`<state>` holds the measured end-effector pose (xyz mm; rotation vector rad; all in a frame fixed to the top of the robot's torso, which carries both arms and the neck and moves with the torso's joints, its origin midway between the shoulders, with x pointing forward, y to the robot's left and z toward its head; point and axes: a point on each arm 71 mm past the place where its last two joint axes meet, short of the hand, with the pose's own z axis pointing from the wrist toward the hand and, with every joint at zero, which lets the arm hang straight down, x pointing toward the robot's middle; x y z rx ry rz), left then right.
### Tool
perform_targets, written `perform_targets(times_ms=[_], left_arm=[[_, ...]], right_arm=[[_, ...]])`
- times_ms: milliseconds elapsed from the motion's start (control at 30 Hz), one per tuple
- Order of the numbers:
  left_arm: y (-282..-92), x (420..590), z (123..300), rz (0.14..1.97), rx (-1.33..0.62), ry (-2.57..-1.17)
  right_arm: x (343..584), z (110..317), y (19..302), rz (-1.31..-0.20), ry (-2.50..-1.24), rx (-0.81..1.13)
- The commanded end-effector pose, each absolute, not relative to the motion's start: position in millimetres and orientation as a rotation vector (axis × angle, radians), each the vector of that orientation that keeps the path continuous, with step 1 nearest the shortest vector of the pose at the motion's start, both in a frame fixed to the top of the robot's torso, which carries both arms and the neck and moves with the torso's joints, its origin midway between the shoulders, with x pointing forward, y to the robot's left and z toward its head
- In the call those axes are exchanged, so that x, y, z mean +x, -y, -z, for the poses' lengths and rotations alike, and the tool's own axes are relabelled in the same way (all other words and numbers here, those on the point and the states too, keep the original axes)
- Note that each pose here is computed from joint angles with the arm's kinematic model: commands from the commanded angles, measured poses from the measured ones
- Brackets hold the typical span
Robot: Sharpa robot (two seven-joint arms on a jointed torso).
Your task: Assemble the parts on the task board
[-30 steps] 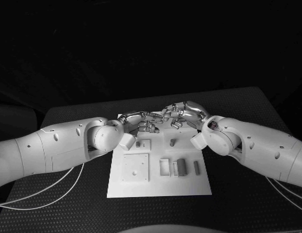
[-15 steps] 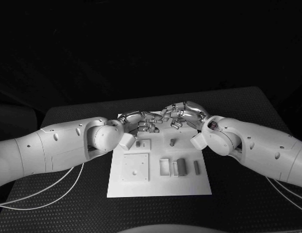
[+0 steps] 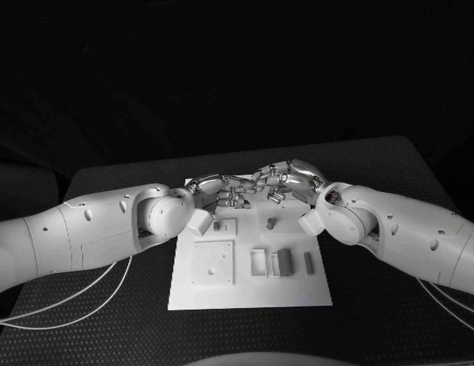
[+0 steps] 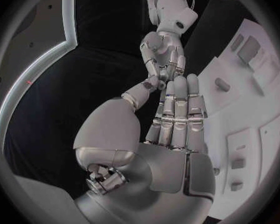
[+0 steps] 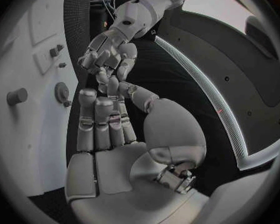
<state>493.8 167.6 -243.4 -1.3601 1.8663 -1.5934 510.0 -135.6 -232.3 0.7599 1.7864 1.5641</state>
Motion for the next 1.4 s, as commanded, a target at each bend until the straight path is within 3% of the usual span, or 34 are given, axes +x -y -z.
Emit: perform_targets(times_ms=[33, 1400], left_arm=[[-165.7, 493.4, 242.1, 1.611, -1.36, -1.86], [-174.6, 497.5, 242.7, 1.545, -1.377, -1.8]], right_arm=[[508.6, 232.8, 133.2, -1.58, -1.796, 0.737], [505.9, 236.4, 135.7, -1.59, -1.833, 0.726]])
